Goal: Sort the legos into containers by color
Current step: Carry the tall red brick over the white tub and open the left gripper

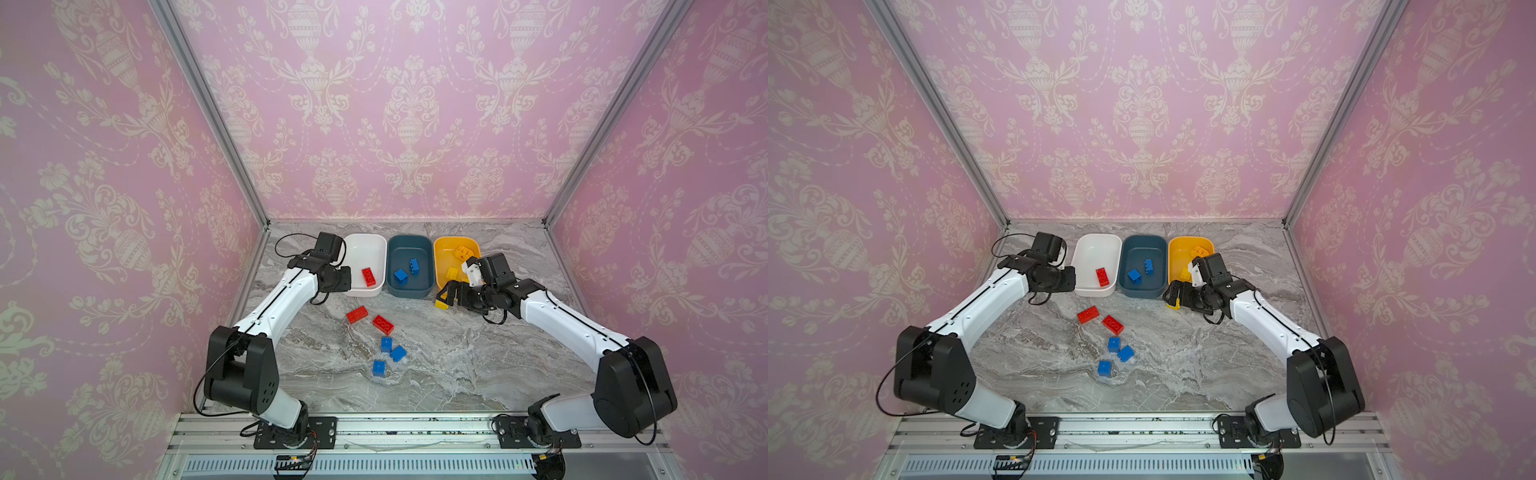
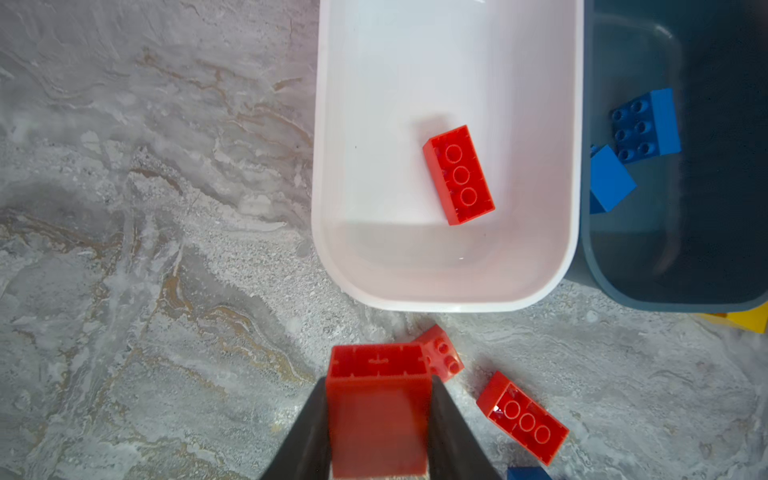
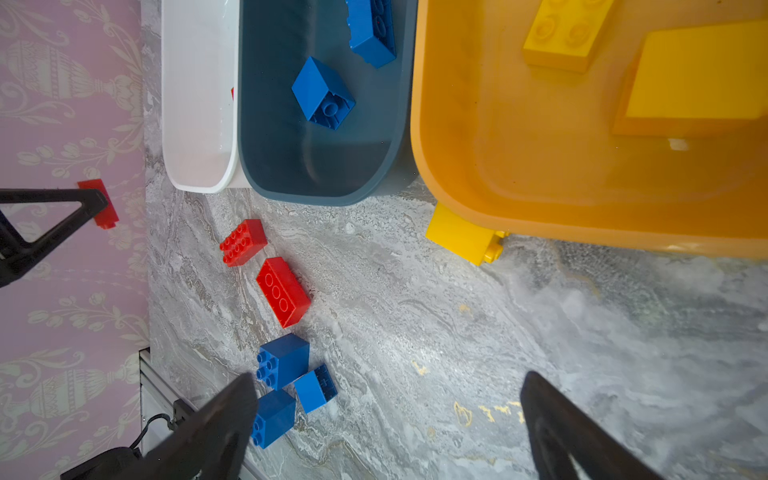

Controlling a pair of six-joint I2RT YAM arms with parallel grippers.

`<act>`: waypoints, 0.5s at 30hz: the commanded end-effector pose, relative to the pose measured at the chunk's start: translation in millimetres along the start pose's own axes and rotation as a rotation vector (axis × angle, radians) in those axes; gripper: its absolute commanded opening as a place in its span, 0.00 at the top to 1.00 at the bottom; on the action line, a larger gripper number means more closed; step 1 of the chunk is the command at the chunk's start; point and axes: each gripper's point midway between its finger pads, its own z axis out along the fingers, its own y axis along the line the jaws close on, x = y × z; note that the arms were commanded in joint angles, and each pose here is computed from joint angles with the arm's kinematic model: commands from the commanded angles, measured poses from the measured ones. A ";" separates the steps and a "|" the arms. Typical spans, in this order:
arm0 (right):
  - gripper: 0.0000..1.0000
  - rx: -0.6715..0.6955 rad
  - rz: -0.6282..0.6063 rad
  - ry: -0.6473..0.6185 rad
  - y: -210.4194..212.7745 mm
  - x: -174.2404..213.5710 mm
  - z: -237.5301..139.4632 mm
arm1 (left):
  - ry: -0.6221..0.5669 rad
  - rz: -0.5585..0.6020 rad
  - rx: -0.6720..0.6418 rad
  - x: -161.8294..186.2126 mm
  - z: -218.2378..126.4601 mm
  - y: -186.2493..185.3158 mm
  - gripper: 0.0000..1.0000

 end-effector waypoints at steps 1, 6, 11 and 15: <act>0.00 -0.020 0.006 -0.010 6.5 -0.4 -4.4 | 0.005 0.048 -0.016 -15.0 9.2 -4.9 0.71; 0.00 -0.018 0.001 -0.017 7.7 -1.4 -8.6 | -0.003 0.061 0.004 -39.5 31.2 -16.0 0.71; 0.00 -0.017 -0.003 -0.023 9.0 -2.1 -12.4 | 0.030 0.068 0.011 -44.5 60.7 -21.1 0.71; 0.00 -0.011 -0.001 -0.019 7.6 0.0 -13.2 | 0.054 0.071 0.000 -42.4 79.4 -19.4 0.70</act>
